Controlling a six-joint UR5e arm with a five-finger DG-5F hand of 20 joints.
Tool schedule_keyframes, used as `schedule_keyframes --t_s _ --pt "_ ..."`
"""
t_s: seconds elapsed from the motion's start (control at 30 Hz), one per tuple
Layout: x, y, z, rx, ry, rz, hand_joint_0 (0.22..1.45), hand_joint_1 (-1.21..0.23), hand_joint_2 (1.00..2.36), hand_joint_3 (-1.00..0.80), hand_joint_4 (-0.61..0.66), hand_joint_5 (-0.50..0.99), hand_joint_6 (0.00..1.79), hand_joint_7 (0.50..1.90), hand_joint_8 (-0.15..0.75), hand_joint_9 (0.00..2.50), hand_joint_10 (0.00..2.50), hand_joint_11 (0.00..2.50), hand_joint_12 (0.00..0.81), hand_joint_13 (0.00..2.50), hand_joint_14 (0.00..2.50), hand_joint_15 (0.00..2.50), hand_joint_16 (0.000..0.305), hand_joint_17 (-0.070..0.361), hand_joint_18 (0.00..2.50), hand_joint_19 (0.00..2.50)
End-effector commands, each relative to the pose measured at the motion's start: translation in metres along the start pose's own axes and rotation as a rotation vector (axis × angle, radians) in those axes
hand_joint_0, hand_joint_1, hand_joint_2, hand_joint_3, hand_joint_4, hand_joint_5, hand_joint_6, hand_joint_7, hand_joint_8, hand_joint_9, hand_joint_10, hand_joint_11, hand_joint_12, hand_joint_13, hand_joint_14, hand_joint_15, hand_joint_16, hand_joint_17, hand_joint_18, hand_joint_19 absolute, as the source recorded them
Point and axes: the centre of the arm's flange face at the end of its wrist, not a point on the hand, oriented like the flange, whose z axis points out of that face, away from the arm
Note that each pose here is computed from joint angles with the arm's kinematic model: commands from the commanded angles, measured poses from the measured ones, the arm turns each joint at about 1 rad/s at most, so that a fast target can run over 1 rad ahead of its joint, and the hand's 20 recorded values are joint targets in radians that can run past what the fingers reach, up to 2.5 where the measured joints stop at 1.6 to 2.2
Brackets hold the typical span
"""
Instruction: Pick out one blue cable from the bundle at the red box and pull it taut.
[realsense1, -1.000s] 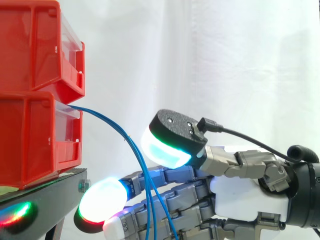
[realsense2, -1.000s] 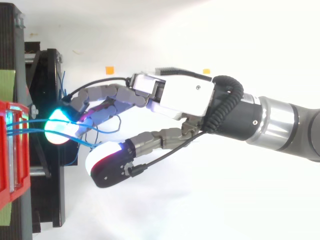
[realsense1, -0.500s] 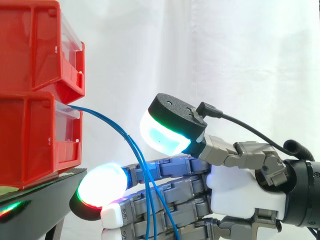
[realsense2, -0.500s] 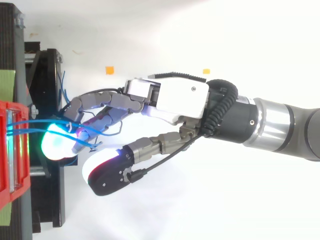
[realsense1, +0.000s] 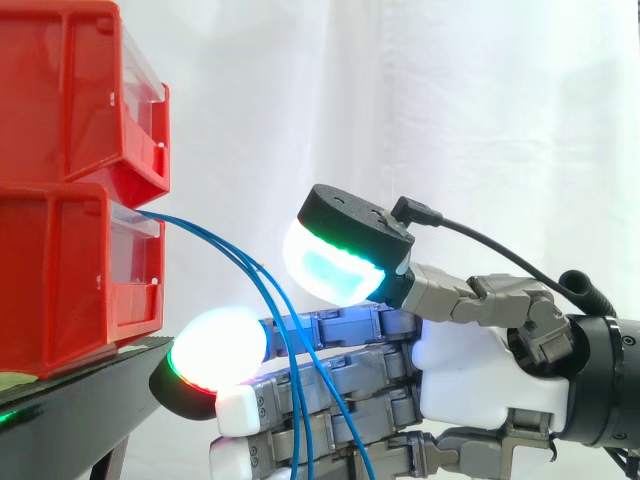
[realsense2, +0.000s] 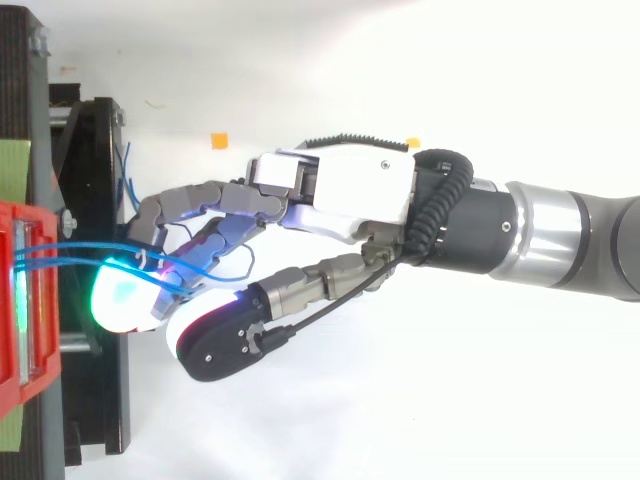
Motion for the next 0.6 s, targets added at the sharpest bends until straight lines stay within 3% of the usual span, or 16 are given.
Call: schedule_keyframes --t_s 0.0,0.23,0.57 --pt "-0.004 0.000 0.000 -0.001 0.008 0.011 0.61 -0.60 1.01 -0.34 0.11 -0.13 0.50 1.15 0.220 0.76 0.01 0.26 0.324 0.72 0.02 0.40 0.043 0.097 0.53 0.58" --pt "-0.011 0.004 0.004 -0.008 0.016 0.040 0.61 -0.60 1.02 -0.33 0.10 -0.13 0.50 1.18 0.222 0.77 0.01 0.28 0.322 0.73 0.01 0.40 0.043 0.097 0.53 0.59" --pt "-0.020 0.009 0.008 -0.024 0.039 0.057 0.62 -0.58 1.02 -0.30 0.08 -0.14 0.56 1.08 0.221 0.79 0.01 0.31 0.323 0.76 0.02 0.42 0.043 0.098 0.55 0.60"
